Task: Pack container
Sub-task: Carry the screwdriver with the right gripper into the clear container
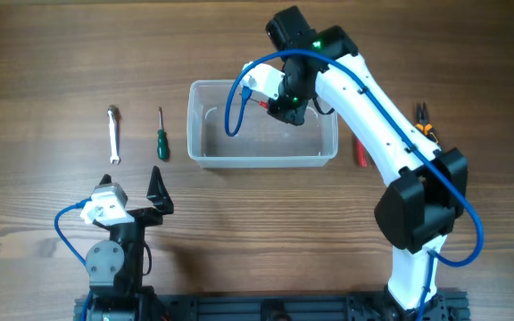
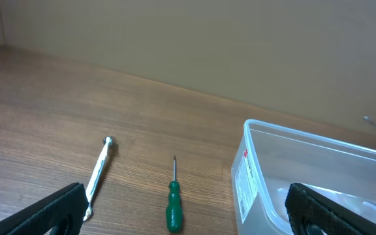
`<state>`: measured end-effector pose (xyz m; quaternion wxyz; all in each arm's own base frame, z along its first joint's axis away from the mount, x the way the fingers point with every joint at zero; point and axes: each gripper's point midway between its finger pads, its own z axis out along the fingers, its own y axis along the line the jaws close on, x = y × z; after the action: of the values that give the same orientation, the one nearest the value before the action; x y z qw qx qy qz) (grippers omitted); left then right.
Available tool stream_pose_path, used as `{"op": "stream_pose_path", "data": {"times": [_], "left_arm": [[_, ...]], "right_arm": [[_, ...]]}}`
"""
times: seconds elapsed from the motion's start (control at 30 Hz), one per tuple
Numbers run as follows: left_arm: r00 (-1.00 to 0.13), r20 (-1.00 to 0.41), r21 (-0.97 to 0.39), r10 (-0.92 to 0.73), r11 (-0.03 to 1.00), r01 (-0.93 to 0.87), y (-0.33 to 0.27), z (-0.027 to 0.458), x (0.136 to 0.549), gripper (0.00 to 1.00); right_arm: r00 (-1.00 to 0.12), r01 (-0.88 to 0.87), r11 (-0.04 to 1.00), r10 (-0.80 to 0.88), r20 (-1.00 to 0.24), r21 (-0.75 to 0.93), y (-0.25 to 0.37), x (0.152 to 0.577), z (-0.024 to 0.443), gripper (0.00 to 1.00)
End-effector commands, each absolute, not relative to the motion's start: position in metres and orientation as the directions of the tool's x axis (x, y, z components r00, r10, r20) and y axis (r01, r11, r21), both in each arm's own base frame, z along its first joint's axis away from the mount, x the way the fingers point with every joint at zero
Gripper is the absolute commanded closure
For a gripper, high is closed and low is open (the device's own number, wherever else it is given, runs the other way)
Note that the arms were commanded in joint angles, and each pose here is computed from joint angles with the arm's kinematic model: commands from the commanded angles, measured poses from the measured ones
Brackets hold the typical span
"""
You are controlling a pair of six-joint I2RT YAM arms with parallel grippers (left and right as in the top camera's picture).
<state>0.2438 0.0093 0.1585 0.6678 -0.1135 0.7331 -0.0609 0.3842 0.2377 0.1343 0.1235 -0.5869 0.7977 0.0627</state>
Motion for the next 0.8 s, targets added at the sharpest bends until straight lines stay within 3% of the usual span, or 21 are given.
{"op": "stream_pose_path", "data": {"times": [0.0, 0.47, 0.67, 0.77], "left_arm": [[-0.076, -0.964, -0.247, -0.254, 0.965, -0.085, 0.010, 0.158, 0.244, 0.00], [-0.076, -0.964, -0.247, -0.254, 0.965, -0.085, 0.010, 0.158, 0.244, 0.00], [-0.076, -0.964, -0.247, -0.254, 0.965, -0.086, 0.010, 0.158, 0.244, 0.00], [-0.076, -0.964, -0.247, -0.254, 0.965, -0.085, 0.010, 0.158, 0.244, 0.00]], "right_arm": [[-0.318, -0.943, 0.333, -0.905, -0.282, -0.007, 0.242, 0.384, 0.113, 0.94], [-0.398, -0.915, 0.400, -0.884, -0.244, 0.042, 0.234, 0.373, 0.066, 0.90], [-0.425, -0.902, 0.429, -0.867, -0.260, 0.044, 0.233, 0.378, 0.067, 0.76], [-0.425, -0.902, 0.430, -0.867, -0.260, 0.044, 0.233, 0.378, 0.067, 0.59]]}}
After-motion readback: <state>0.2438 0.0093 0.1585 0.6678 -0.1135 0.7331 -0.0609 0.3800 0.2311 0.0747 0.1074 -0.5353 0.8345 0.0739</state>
